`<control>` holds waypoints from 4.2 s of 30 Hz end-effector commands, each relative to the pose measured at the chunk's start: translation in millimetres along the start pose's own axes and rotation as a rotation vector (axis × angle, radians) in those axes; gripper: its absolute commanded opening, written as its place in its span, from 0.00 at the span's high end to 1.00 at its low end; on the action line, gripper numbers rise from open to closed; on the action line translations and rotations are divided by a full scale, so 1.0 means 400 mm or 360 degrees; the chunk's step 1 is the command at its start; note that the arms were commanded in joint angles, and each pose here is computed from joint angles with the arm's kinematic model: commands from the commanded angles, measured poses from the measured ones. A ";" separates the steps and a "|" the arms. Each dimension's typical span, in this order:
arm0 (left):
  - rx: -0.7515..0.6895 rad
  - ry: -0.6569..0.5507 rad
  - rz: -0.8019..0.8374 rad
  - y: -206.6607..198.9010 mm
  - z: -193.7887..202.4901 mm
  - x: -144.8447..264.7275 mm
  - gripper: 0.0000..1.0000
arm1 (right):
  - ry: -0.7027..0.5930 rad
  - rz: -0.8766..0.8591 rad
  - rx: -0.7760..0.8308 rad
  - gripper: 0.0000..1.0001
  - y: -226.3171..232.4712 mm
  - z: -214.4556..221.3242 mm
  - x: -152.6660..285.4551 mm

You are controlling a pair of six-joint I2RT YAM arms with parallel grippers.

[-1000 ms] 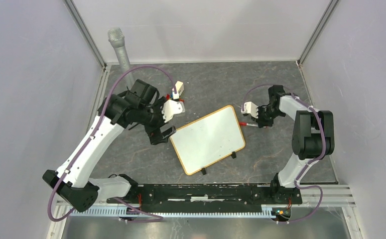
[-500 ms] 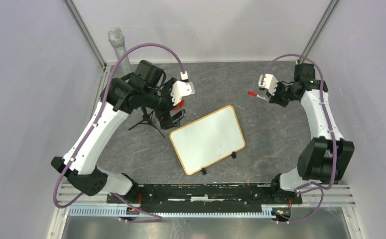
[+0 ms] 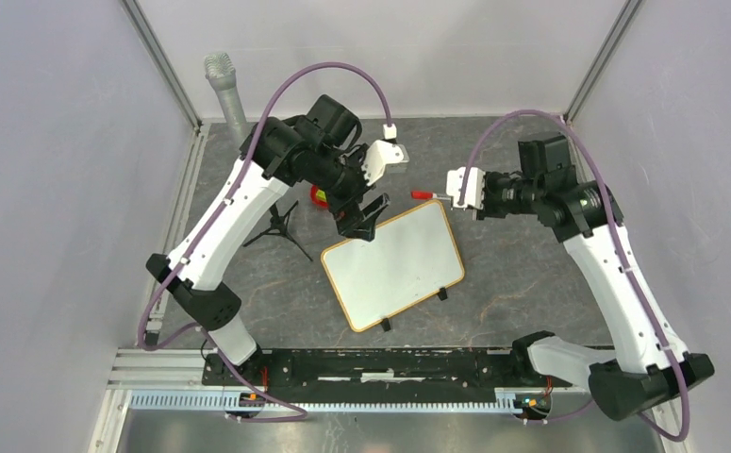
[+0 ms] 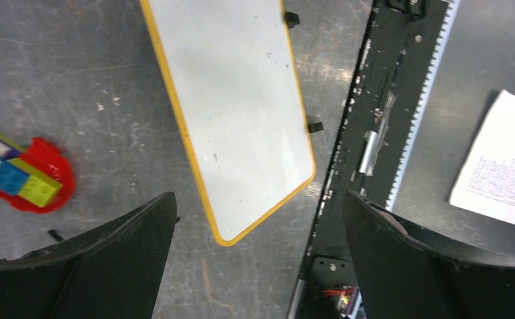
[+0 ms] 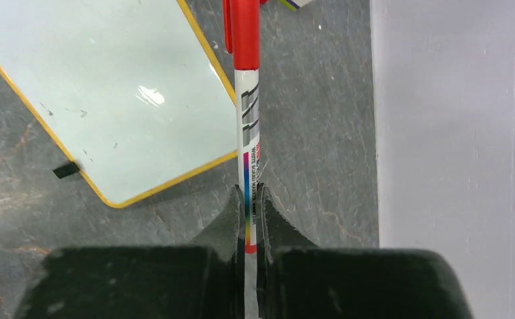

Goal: Write a sentence on the whiteboard
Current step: Open the whiteboard marker at the center of the board.

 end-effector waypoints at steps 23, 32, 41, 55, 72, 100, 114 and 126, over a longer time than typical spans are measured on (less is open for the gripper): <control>0.0484 0.0028 0.0488 -0.062 -0.025 -0.106 0.37 | -0.0075 -0.0114 0.0187 1.00 0.110 -0.190 -0.061; 0.0500 0.0062 0.0558 -0.069 -0.011 -0.119 0.55 | -0.0037 -0.0047 0.0188 1.00 0.096 -0.187 -0.053; 0.0452 0.0034 0.0573 -0.068 -0.017 -0.120 0.97 | -0.0094 -0.0094 0.0145 0.85 0.111 -0.196 -0.052; 0.0064 -0.0398 0.0472 -0.078 0.034 -0.083 0.98 | -0.0765 -0.0172 -0.0488 0.21 0.077 -0.329 0.001; -0.0155 -0.0651 0.0285 -0.100 0.085 -0.019 0.98 | -0.1193 -0.0716 -0.0841 0.28 0.114 -0.341 -0.047; 0.0006 -0.0752 0.0352 -0.112 0.047 -0.012 0.98 | -0.1163 -0.0642 -0.1055 0.69 0.090 -0.336 -0.085; 0.0041 -0.0738 0.0360 -0.108 0.049 -0.024 0.98 | -0.1141 -0.0670 -0.1019 1.00 0.087 -0.338 -0.089; 0.0026 -0.0589 0.0267 -0.079 0.163 -0.042 0.98 | -0.1026 -0.0468 -0.1017 1.00 0.013 -0.262 -0.046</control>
Point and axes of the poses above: each gripper's point midway between its finger pads, its own x axis back along the fingers, its own y axis along the line the jaws close on, z = x × y, the point moved 6 cm from there along x, back along the fingers, and after that the axes turned 11 degrees about x, right-handed, at the moved point
